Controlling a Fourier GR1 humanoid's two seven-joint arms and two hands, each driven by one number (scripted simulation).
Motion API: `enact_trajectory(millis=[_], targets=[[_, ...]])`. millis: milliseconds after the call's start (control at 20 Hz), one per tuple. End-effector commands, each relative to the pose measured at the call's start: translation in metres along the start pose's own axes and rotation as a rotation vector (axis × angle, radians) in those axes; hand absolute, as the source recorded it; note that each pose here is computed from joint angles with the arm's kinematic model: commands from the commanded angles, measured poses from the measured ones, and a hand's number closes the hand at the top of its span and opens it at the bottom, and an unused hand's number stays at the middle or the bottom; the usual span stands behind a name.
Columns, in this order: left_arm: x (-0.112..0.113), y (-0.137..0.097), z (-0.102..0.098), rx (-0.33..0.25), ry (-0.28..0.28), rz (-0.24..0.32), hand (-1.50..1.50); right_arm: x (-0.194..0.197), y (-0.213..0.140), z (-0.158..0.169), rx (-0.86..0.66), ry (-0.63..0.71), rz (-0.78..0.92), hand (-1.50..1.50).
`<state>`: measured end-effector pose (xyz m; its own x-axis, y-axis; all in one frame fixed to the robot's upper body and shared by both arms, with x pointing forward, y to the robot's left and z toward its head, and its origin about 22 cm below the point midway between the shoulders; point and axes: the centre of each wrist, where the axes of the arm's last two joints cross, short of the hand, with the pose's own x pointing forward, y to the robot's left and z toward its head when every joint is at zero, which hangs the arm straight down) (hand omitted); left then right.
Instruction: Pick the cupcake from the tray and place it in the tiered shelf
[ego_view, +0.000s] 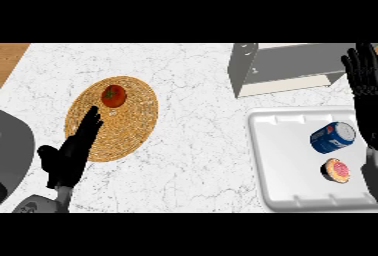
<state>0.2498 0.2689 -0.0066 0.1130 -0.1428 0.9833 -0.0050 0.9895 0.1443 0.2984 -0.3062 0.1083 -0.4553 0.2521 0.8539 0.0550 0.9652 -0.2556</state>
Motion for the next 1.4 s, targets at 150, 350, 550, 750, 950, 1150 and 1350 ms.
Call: enact_trajectory(millis=[150,350,550,750,950,1150,1350], targets=[[-0.026,0.037,0.015,0.146,0.207,0.053,0.0,-0.004,-0.105,0.065,-0.367,0.179,0.259,1.5],[-0.044,0.036,0.03,0.186,0.315,0.107,0.0,-0.04,-0.162,0.169,-0.593,0.731,0.55,1.5],[-0.035,0.034,0.024,0.107,0.364,0.144,0.0,-0.029,-0.164,0.23,-0.744,0.725,0.358,-1.5],[-0.042,0.026,0.021,0.075,0.375,0.117,0.0,0.006,-0.173,0.255,-0.603,0.673,0.354,-1.5],[-0.03,0.03,0.008,0.058,0.338,0.122,0.0,0.028,-0.156,0.231,-0.412,0.689,0.297,-1.5],[-0.033,0.019,0.011,0.067,0.355,0.119,0.0,0.067,-0.152,0.226,-0.315,0.738,0.305,-1.5],[-0.018,0.024,0.007,0.06,0.355,0.104,0.0,0.096,-0.136,0.194,-0.25,0.828,0.379,-1.5]])
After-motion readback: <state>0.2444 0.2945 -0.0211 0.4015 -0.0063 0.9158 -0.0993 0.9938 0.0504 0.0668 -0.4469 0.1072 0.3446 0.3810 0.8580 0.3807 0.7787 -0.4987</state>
